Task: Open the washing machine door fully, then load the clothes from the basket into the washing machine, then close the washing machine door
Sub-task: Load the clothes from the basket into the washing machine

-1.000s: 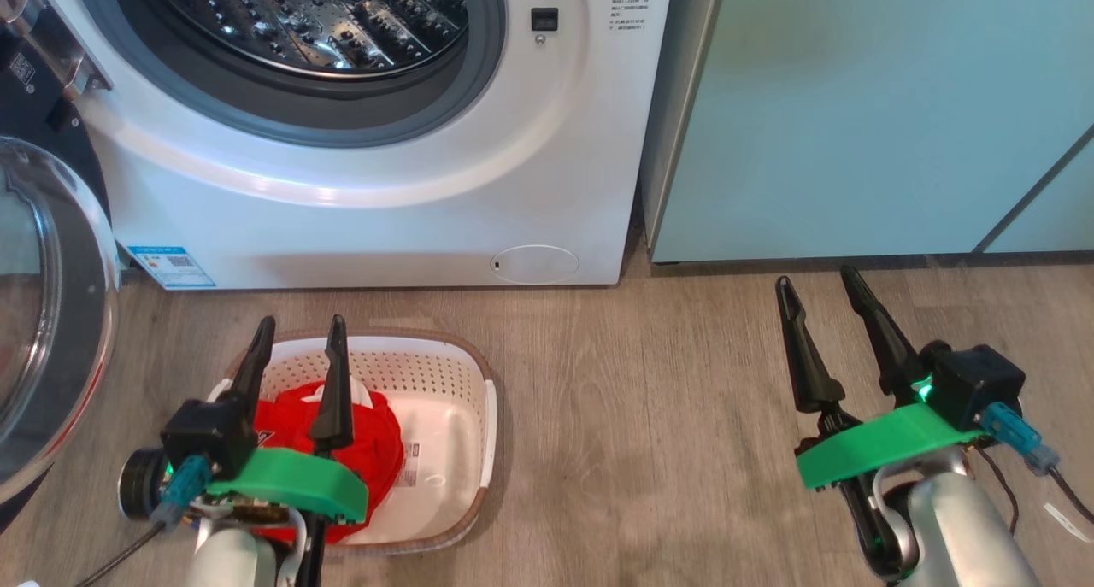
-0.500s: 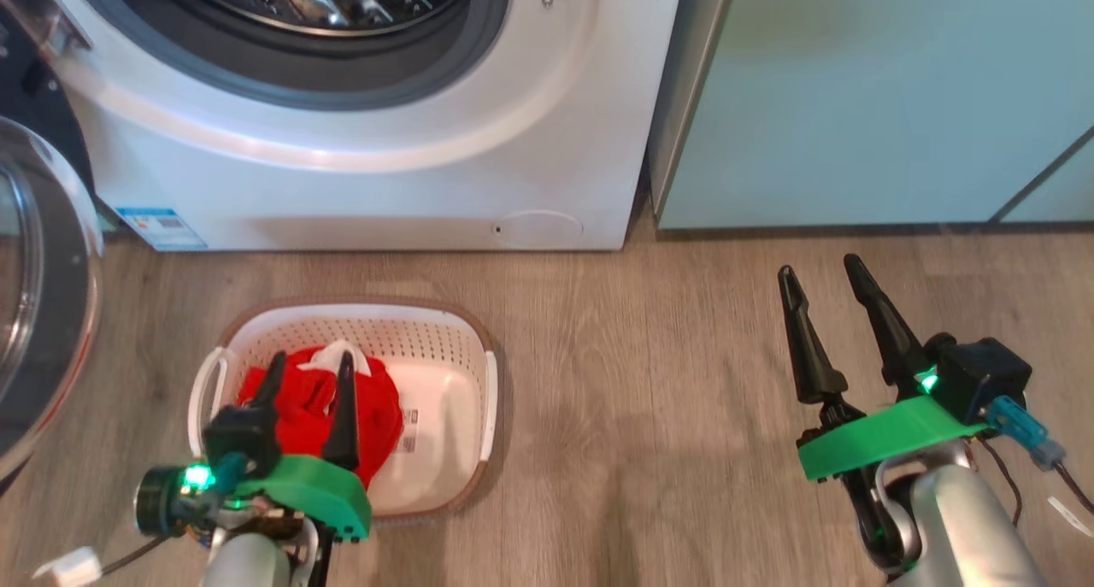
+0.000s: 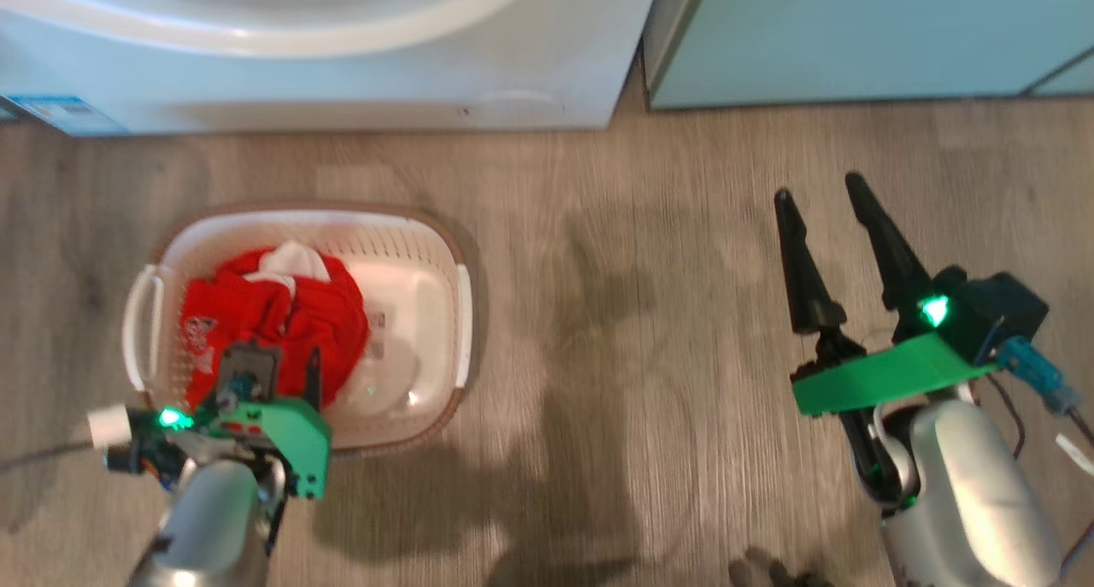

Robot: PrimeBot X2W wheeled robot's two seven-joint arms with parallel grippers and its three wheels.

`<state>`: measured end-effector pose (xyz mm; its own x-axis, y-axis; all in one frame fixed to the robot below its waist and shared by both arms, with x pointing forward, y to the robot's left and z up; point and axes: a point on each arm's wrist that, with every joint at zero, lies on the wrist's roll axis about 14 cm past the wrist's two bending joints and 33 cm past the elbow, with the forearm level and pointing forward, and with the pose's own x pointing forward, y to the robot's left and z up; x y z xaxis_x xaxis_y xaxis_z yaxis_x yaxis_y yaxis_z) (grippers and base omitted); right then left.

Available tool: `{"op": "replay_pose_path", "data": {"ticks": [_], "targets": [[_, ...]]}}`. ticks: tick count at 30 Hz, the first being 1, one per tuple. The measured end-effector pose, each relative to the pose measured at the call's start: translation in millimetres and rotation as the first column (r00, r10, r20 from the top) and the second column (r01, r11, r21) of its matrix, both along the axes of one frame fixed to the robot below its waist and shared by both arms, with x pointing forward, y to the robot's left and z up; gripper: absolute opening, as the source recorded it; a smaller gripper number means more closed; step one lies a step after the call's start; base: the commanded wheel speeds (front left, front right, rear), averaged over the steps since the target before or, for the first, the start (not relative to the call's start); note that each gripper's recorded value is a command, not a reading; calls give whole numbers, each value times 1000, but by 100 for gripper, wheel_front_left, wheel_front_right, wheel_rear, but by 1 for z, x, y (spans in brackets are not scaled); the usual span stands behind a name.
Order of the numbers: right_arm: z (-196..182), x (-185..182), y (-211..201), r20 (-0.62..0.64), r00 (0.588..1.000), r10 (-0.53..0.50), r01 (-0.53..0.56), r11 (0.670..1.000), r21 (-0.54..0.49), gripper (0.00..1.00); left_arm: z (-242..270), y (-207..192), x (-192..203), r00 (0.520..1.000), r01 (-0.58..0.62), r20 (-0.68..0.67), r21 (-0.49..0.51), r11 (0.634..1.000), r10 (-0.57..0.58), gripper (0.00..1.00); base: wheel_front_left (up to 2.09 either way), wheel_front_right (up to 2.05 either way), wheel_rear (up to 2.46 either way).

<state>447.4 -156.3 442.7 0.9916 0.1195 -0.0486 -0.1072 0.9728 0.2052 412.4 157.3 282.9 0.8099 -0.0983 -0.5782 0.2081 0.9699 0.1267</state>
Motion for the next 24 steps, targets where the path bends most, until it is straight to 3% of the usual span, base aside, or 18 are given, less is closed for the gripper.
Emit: {"op": "replay_pose_path", "data": {"ticks": [6,13,24], "targets": [[-26,17,-7,-42,999,-14,13,1000,-20,100,-47,5,17,990,69,-130,68,995,-60,100,0,0,0],[-59,22,-22,-110,993,-49,44,998,-45,100,-104,12,7,931,151,-351,119,981,-101,100,0,0,0],[-87,28,-28,-159,986,-55,45,997,-67,100,-150,19,7,874,165,-481,167,972,-66,100,0,0,0]]}}
